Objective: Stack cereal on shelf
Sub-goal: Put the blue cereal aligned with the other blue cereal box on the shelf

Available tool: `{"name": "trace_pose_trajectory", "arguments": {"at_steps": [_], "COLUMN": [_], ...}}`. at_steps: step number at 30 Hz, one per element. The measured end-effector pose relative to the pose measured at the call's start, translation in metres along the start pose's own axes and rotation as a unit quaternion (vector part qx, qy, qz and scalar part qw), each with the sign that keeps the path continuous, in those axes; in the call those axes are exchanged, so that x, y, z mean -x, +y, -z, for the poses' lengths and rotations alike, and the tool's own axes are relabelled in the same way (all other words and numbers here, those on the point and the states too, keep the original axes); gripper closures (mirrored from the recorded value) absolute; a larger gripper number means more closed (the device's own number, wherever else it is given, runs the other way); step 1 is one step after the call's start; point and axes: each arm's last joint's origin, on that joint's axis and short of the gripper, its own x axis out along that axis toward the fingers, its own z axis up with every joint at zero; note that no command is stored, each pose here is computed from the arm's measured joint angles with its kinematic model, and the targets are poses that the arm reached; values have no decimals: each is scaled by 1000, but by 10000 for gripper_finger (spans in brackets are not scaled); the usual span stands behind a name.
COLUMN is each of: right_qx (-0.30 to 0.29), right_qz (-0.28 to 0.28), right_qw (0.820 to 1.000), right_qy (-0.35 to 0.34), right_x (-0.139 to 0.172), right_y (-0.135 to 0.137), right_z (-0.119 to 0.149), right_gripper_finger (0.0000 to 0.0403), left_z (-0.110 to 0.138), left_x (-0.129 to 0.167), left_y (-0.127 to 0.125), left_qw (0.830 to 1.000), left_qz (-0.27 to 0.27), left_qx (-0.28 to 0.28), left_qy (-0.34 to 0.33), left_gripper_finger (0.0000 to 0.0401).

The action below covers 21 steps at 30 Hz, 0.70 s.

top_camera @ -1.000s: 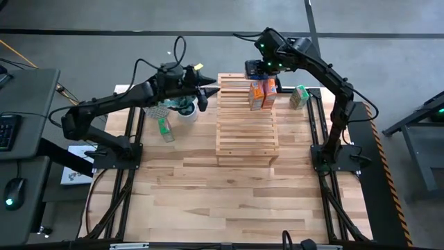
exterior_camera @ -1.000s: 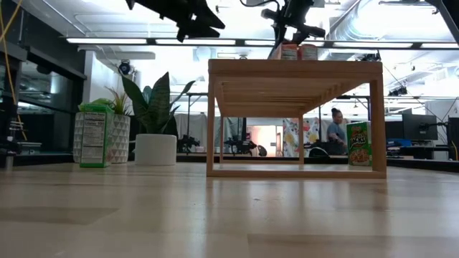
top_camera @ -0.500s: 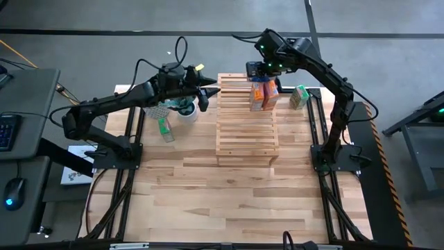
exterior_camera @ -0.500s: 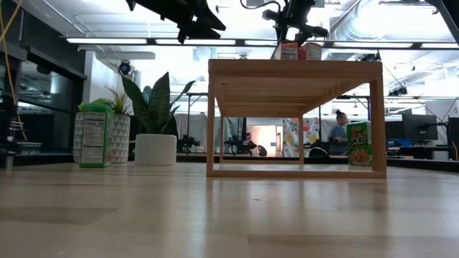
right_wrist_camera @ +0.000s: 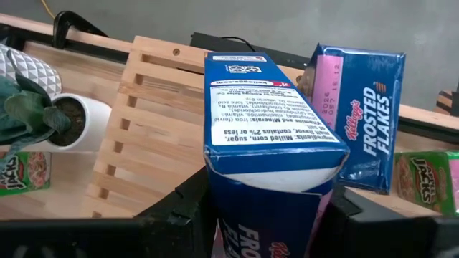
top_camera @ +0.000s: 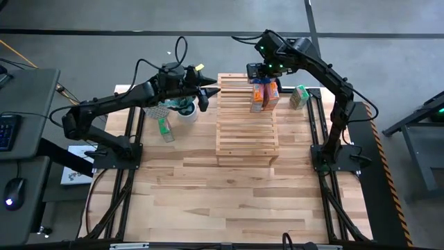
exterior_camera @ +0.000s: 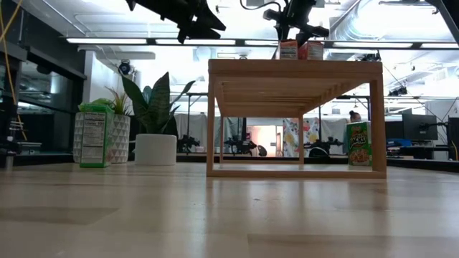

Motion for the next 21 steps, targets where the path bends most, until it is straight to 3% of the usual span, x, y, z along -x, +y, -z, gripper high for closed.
{"name": "trace_pose_trajectory", "arguments": {"at_steps": [12,21], "right_qx": [4,4], "right_qz": [7,9], "right_qw": [1000,1000], "right_qy": [-5,-7], "right_x": [0,0], "right_y": [0,0], "right_z": [0,0], "right_gripper_finger": [255,209], "left_z": [1,1], "left_x": [0,0], "left_y": [0,0], "left_qw": [1000,1000], "left_qz": [-1,-1], "left_qx": [0,1], "left_qy": [4,6], "left_gripper_finger": [219,219]}}
